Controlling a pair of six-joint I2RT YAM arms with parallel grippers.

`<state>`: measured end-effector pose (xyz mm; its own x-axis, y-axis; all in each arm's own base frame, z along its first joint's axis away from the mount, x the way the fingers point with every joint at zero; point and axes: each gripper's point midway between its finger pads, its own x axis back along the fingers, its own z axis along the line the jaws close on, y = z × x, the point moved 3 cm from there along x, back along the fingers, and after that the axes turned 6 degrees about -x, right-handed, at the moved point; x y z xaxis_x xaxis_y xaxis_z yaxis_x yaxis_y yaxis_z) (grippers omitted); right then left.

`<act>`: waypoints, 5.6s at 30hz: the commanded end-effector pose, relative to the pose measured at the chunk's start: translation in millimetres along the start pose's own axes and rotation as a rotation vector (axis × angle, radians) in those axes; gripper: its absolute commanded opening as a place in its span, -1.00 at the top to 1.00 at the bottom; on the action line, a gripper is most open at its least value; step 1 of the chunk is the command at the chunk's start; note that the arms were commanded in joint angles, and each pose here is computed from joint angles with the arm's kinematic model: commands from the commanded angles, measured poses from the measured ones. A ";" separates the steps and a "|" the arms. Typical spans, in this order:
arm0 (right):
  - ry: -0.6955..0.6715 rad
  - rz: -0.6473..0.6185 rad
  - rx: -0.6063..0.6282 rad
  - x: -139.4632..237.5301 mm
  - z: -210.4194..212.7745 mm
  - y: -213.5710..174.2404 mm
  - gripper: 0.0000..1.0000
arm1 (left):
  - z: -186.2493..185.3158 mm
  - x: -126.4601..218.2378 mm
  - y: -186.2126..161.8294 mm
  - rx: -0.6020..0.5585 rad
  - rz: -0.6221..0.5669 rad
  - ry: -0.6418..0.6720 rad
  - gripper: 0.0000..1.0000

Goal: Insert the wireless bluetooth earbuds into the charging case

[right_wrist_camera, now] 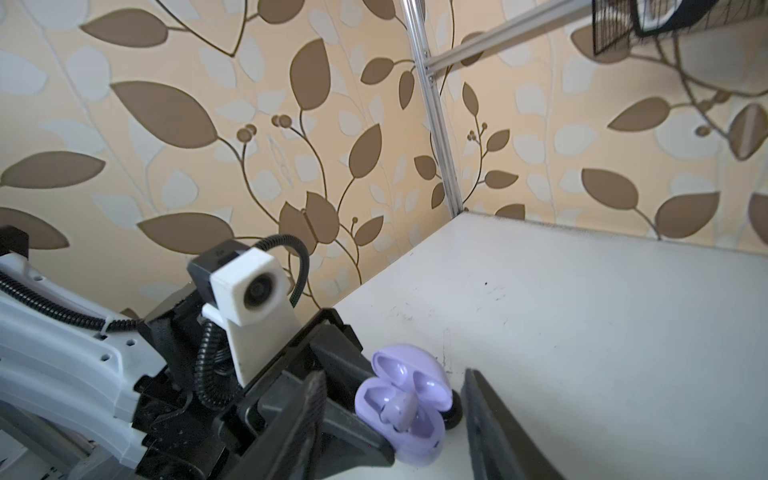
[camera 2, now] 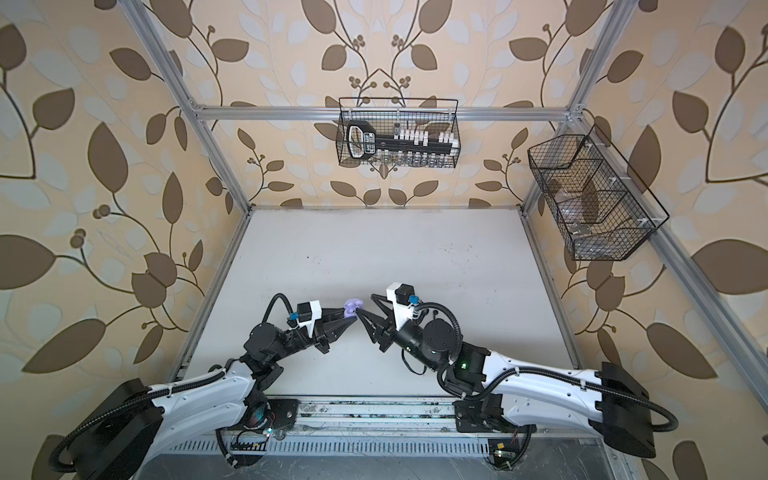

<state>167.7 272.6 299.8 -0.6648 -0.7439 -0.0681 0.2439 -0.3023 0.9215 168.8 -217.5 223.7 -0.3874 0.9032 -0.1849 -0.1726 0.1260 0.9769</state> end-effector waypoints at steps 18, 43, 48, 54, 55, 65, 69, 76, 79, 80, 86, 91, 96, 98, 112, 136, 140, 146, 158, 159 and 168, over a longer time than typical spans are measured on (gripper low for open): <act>-0.091 0.131 0.020 -8.5 -31.8 -34.4 0.49 | 1.3 -8.1 6.9 -0.080 0.003 -0.026 1.00; -0.046 0.199 0.027 -22.6 -29.4 -52.1 0.52 | -6.0 -13.7 8.2 -0.078 0.005 -0.102 1.00; -0.005 0.190 0.058 -20.8 -23.2 -46.8 0.52 | -13.8 -15.8 9.1 -0.078 0.001 -0.170 1.00; 0.058 0.209 0.099 -24.0 -13.1 -47.5 0.51 | -17.6 -17.0 10.5 -0.084 -0.003 -0.205 1.00; 0.070 0.211 0.110 -24.4 -11.0 -47.2 0.51 | -19.6 -17.2 10.3 -0.082 -0.002 -0.222 1.00; 0.142 0.208 0.217 -19.4 -3.0 -45.3 0.44 | -28.2 -18.3 10.2 -0.082 -0.012 -0.299 1.00; 0.167 0.197 0.252 -15.0 -1.1 -43.0 0.36 | -30.8 -17.6 9.5 -0.079 -0.016 -0.321 1.00; 0.151 0.214 0.274 -17.5 -5.8 -43.2 0.07 | -35.6 -18.7 9.7 -0.078 -0.012 -0.371 1.00; 0.130 0.214 0.281 -17.8 -11.8 -41.5 -0.15 | -36.3 -17.3 9.1 -0.085 -0.009 -0.370 1.00; 0.120 0.214 0.276 -18.5 -14.7 -41.0 -0.19 | -36.3 -17.4 9.9 -0.089 -0.010 -0.371 1.00; 0.105 0.196 0.239 -16.8 -20.2 -30.7 -0.21 | -35.6 -18.5 9.8 -0.080 -0.010 -0.369 1.00; 0.024 0.155 0.232 -10.2 -29.1 -15.4 -0.25 | -31.5 -20.2 6.9 -0.078 -0.003 -0.341 1.00; 0.016 0.123 0.224 -2.0 -29.5 -4.6 -0.27 | -32.0 -20.8 5.4 -0.070 -0.001 -0.347 1.00; 0.024 0.114 0.226 0.3 -28.1 -1.5 -0.27 | -30.6 -20.7 4.4 -0.073 0.001 -0.335 1.00; -0.377 0.089 0.025 6.9 -108.2 -5.6 -0.29 | 16.0 -1.5 2.6 -0.102 -0.015 0.102 1.00; -0.742 0.630 -0.205 -33.9 -142.2 -103.0 -0.97 | 47.5 35.8 8.5 -0.135 0.000 0.432 1.00; -0.729 0.653 -0.263 -38.9 -127.2 -83.5 -1.00 | 46.5 34.6 11.7 -0.141 -0.011 0.422 1.00; -0.802 0.683 -0.242 -35.6 -141.6 -63.3 -1.00 | 45.3 31.7 12.7 -0.141 -0.010 0.405 1.00; -0.896 0.757 -0.179 -42.0 -113.9 -119.4 -0.64 | 53.9 39.9 15.0 -0.124 -0.023 0.487 1.00; -0.901 0.791 -0.183 -45.8 -114.4 -129.6 -0.54 | 54.3 40.8 15.7 -0.126 -0.023 0.492 1.00; -0.927 0.975 -0.172 -74.3 -119.2 -203.3 -0.25 | 69.6 51.7 8.6 -0.093 -0.010 0.623 1.00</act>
<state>254.6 308.9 74.6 -0.4141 -0.0433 0.9092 0.9101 -0.0065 0.4143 205.9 -152.1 223.7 -0.7956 0.5683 -0.2099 -0.2337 0.0317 0.9718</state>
